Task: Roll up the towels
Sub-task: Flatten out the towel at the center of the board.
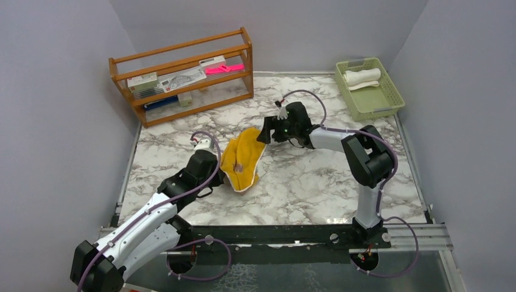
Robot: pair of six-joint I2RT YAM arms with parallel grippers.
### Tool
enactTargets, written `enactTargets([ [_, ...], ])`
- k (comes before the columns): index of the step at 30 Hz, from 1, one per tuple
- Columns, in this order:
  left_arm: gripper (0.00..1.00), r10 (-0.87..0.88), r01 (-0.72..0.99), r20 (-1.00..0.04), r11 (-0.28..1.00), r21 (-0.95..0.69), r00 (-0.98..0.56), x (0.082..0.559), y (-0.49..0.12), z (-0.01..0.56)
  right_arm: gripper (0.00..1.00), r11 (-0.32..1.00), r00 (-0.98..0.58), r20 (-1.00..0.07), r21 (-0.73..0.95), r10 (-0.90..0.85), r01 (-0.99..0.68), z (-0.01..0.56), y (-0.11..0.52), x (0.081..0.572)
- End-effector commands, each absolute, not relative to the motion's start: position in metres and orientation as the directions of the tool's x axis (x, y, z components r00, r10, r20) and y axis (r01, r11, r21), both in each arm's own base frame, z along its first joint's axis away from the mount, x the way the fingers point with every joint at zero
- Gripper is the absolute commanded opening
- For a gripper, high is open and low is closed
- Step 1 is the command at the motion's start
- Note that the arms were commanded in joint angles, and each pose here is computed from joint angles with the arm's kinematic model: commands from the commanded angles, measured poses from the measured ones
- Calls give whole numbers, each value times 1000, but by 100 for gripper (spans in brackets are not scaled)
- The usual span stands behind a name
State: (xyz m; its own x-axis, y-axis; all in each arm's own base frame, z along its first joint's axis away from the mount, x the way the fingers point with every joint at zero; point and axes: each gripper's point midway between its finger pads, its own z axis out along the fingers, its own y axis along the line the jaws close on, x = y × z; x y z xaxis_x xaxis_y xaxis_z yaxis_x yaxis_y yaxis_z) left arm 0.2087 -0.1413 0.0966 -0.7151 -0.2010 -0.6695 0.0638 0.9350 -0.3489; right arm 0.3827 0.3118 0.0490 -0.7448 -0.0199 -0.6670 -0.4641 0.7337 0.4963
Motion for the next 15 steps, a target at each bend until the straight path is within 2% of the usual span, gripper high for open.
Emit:
enactTargets([
  [1, 0, -286, -40, -645, 929, -368, -709, 206, -132, 94, 82, 739, -659, -746, 389, -99, -551, 52, 331, 409],
  [9, 0, -223, -37, -659, 958, -284, -718, 218, -130, 98, 78, 786, -629, -738, 228, -245, -574, 20, 341, 412],
  [11, 0, -218, -42, -663, 962, -271, -716, 220, -128, 99, 70, 785, -629, -727, 207, -275, -584, 14, 341, 406],
  [15, 0, -247, -66, -673, 957, -283, -697, 223, -125, 104, 31, 801, -680, -683, 234, -268, -551, 6, 336, 394],
])
